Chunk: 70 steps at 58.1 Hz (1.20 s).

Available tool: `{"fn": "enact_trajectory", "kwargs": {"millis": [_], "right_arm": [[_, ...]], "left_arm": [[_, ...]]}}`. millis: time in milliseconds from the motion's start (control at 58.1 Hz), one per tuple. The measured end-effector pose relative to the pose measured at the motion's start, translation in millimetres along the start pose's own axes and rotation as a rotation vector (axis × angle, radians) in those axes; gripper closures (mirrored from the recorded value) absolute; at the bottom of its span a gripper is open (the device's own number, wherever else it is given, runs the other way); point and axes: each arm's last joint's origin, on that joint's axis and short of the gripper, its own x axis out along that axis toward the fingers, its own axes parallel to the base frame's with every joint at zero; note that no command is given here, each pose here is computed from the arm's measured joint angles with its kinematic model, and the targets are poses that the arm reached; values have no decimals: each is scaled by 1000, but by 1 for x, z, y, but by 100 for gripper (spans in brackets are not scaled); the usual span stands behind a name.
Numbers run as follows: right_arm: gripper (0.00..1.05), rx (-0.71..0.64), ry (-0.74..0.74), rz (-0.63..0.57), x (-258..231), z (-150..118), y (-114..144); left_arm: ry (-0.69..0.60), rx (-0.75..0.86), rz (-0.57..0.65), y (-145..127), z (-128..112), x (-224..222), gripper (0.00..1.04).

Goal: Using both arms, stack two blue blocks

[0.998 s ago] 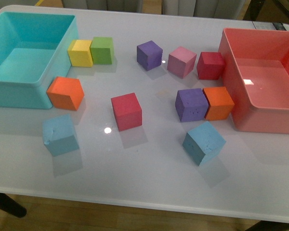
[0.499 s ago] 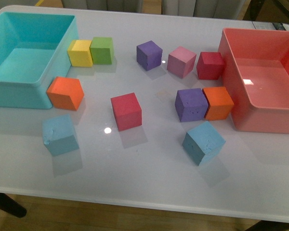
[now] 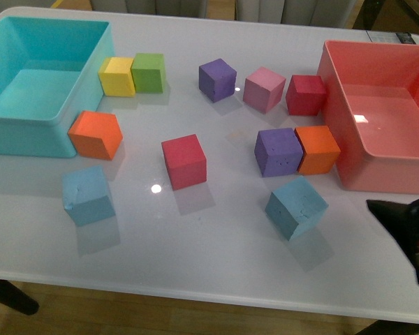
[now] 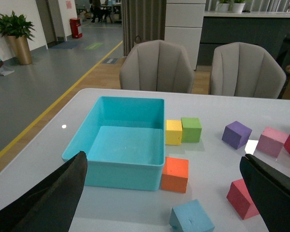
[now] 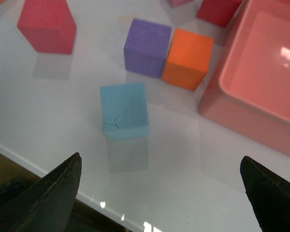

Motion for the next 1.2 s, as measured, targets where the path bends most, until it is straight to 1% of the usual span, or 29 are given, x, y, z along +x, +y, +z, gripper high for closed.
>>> {"fn": "enact_trajectory", "kwargs": {"millis": [189,327,637,895,1205], "right_arm": [[9,11,123,36,47,-4,-3],[9,-6,170,48,68,-6,-1],[9,-28,193,79,97,12,9],[9,-44,219,83,116,16,22],[9,-51,248,69,134,17,26]], "left_arm": [[0,0,0,0,0,0,9],[0,0,0,0,0,0,9],[0,0,0,0,0,0,9],[0,0,0,0,0,0,9],[0,0,0,0,0,0,9]]}}
